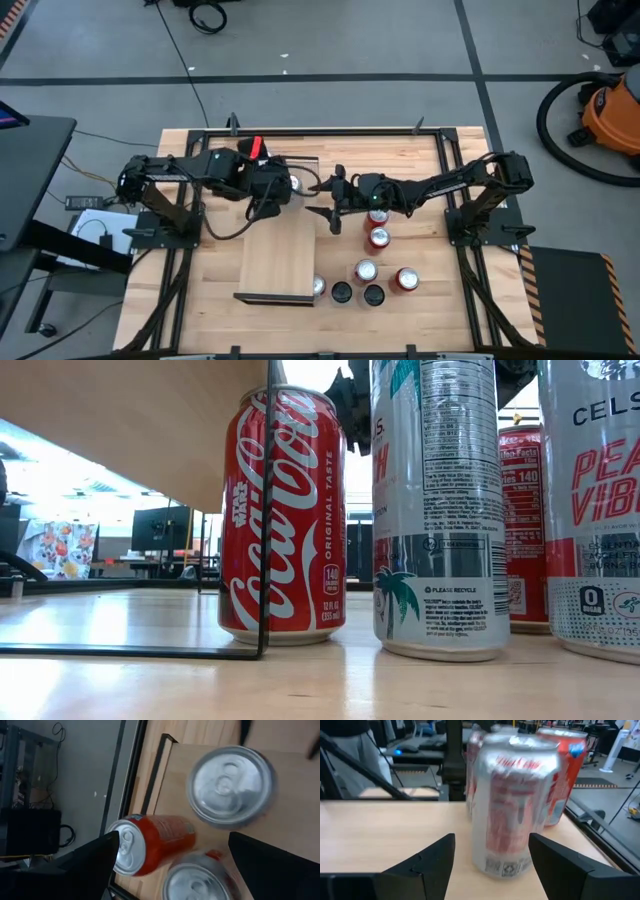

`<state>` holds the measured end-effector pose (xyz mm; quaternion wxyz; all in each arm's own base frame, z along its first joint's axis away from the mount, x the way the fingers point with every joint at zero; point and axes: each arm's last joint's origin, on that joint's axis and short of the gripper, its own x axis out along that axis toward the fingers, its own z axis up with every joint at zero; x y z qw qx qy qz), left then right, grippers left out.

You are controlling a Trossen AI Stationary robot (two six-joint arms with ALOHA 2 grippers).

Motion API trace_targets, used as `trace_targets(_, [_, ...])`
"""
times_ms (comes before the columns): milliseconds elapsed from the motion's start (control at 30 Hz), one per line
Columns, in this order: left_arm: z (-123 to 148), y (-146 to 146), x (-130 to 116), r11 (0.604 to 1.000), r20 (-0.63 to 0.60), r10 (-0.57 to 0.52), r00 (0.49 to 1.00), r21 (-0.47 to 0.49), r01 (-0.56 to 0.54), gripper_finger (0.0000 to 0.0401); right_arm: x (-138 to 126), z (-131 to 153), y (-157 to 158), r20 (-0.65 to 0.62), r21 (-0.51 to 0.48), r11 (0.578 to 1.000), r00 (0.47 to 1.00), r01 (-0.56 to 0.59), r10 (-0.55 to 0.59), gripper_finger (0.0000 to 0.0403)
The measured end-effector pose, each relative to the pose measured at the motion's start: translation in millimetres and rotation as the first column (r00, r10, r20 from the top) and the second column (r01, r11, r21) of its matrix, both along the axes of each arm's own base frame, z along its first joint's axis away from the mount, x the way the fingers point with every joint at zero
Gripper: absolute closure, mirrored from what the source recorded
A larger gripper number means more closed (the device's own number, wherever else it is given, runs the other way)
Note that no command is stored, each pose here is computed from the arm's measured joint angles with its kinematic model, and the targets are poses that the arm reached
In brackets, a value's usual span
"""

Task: Place canned beverage on shelf
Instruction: Put the orange soda can on the shelf aligned with the other orange soda can

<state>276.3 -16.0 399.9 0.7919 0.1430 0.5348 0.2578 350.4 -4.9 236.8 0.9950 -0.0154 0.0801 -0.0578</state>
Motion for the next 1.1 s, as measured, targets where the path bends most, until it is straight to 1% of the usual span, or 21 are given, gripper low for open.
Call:
trace_targets(67, [5.4, -5.9, -1.4, 1.0, 0.019, -0.021, 1.0, -0.004, 0.021, 0.0014, -3.3, 3.7, -2.3, -0.011, 0.013, 1.0, 1.0, 0.002, -0.002, 0.0139])
trace_targets(133, [13.8, -13.2, -3.0, 0.999, 0.067, -0.036, 0.997, -0.026, 0.038, 0.0014, -8.0, 8.4, -2.7, -0.027, 0.008, 1.0, 1.0, 0.003, -0.003, 0.0139])
trace_targets(233, [29.2, -26.8, -4.7, 0.988, 0.172, -0.074, 0.982, -0.124, 0.096, 0.0014, -17.0, 18.5, -1.7, -0.048, -0.013, 1.0, 0.999, -0.005, 0.004, 0.0139])
trace_targets(300, [36.5, -37.3, -3.6, 0.968, 0.241, -0.115, 0.964, -0.192, 0.163, 0.0014, -25.3, 24.5, 0.1, -0.084, -0.028, 1.0, 0.996, -0.014, 0.012, 0.0139])
trace_targets(367, [39.1, -48.3, -2.7, 0.952, 0.279, -0.152, 0.948, -0.216, 0.216, 0.0014, -35.2, 31.5, 1.6, -0.119, -0.044, 0.999, 0.993, -0.023, 0.018, 0.0139])
trace_targets(433, [39.3, -56.6, -4.9, 0.95, 0.28, -0.179, 0.943, -0.202, 0.24, 0.0014, -44.8, 39.9, 2.8, -0.132, -0.056, 0.998, 0.991, -0.018, 0.01, 0.0139])
trace_targets(500, [36.2, -63.1, -6.4, 0.957, 0.271, -0.19, 0.944, -0.165, 0.24, 0.0014, -53.6, 45.8, 3.3, -0.151, -0.06, 0.998, 0.989, -0.007, -0.002, 0.0139])
trace_targets(567, [28.8, -69.4, -4.3, 0.962, 0.265, -0.2, 0.943, -0.129, 0.241, 0.0014, -61.2, 49.2, 5.0, -0.176, -0.059, 0.998, 0.984, -0.012, 0.001, 0.0139])
trace_targets(633, [20.2, -77.7, -1.6, 0.958, 0.25, -0.23, 0.94, -0.112, 0.264, 0.0014, -68.4, 52.8, 7.0, -0.194, -0.058, 0.998, 0.981, -0.018, 0.006, 0.0139])
trace_targets(733, [10.2, -94.3, 2.1, 0.935, 0.266, -0.305, 0.914, -0.098, 0.34, 0.0014, -77.6, 57.3, 11.3, -0.213, -0.057, 0.998, 0.977, -0.036, 0.023, 0.0139])
trace_targets(867, [-5.8, -113.4, 9.5, 0.887, 0.283, -0.416, 0.864, -0.082, 0.454, 0.0014, -85.3, 57.4, 21.9, -0.255, -0.052, 0.996, 0.965, -0.072, 0.056, 0.0139])
trace_targets(967, [-20.3, -123.8, 9.6, 0.858, 0.272, -0.479, 0.835, -0.057, 0.511, 0.0021, -87.5, 54.9, 30.3, -0.283, -0.081, 0.995, 0.959, -0.054, 0.029, 0.0139])
trace_targets(1100, [-33.8, -126.3, 0.4, 0.84, 0.28, -0.508, 0.815, -0.05, 0.54, 0.0047, -85.9, 53.1, 37.7, -0.279, -0.125, 0.992, 0.96, -0.012, -0.024, 0.0135])
